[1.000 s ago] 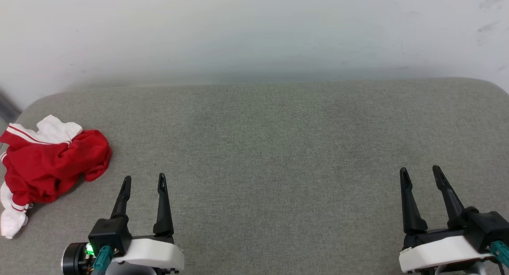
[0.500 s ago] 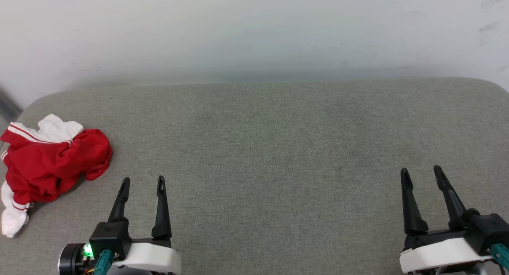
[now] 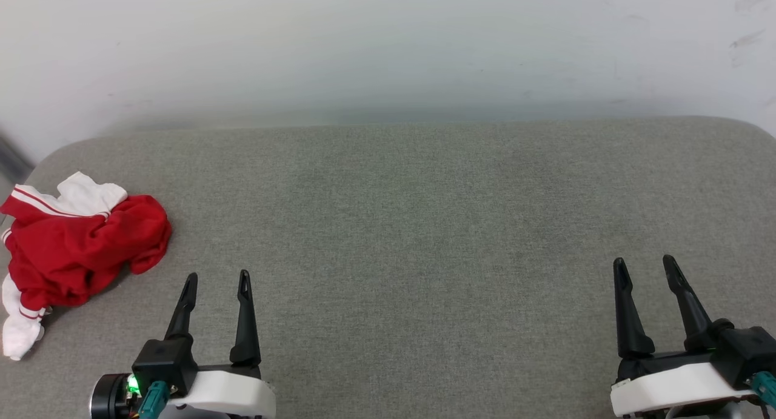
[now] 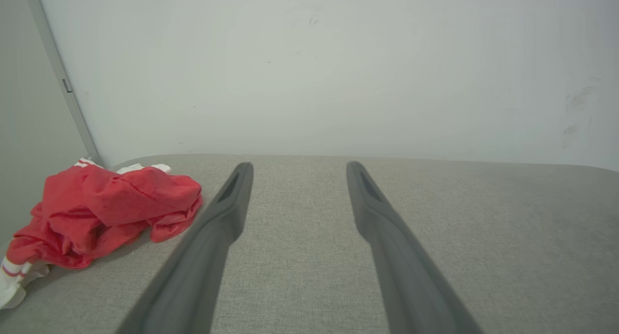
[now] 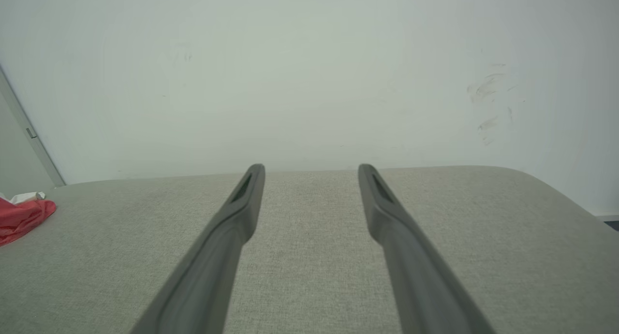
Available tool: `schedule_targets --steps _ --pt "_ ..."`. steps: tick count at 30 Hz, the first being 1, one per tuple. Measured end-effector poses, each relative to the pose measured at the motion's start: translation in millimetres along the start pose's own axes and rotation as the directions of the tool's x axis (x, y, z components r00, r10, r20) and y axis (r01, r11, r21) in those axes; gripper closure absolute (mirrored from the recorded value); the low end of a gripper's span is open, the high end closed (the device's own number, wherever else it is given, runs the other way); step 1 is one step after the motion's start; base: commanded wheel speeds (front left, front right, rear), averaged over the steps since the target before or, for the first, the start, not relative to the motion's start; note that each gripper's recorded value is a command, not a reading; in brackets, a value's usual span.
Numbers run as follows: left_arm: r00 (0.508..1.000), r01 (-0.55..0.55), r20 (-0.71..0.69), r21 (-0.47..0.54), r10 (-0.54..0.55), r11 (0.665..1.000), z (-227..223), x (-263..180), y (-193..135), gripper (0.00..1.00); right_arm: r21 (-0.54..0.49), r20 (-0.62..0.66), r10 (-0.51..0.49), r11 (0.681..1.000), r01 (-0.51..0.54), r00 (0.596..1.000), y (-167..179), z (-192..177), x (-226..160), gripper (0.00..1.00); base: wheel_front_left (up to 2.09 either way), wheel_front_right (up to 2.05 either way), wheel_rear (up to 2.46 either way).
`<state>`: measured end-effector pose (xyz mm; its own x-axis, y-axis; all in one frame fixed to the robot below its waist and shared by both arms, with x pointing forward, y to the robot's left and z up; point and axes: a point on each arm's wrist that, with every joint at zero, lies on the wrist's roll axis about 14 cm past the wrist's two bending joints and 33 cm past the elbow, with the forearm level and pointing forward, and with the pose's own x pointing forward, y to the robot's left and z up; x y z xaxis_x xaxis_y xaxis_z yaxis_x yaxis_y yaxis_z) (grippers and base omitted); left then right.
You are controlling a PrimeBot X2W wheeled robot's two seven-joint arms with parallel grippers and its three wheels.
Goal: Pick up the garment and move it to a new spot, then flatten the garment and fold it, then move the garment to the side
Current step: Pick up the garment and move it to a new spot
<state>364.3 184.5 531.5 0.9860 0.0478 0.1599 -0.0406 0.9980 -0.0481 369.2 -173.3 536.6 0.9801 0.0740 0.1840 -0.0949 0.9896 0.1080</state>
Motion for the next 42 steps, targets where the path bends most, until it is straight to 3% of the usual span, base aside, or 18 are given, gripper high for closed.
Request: schedule_targets --steps 10,21,32,42 --pt "0.999 -0.051 0.0 0.003 0.051 0.999 1 -5 17 0.0 0.01 -0.008 0.04 0.999 -0.04 0.999 13 -5 9 0.0 0.0 0.0 0.0" --pt "0.983 -0.184 0.002 0.019 0.184 0.983 5 -24 59 0.0 0.03 -0.031 0.157 0.987 -0.156 0.987 52 -18 29 0.0 0.0 0.0 0.0" --pt "0.944 -0.331 0.014 0.03 0.33 0.943 14 -57 103 0.0 0.051 -0.041 0.295 0.955 -0.293 0.955 101 -29 46 0.0 0.0 0.0 0.0" --pt "0.887 -0.461 0.037 0.034 0.46 0.887 25 -95 138 0.0 0.07 -0.039 0.417 0.908 -0.414 0.908 148 -34 53 0.0 0.0 0.0 0.0"
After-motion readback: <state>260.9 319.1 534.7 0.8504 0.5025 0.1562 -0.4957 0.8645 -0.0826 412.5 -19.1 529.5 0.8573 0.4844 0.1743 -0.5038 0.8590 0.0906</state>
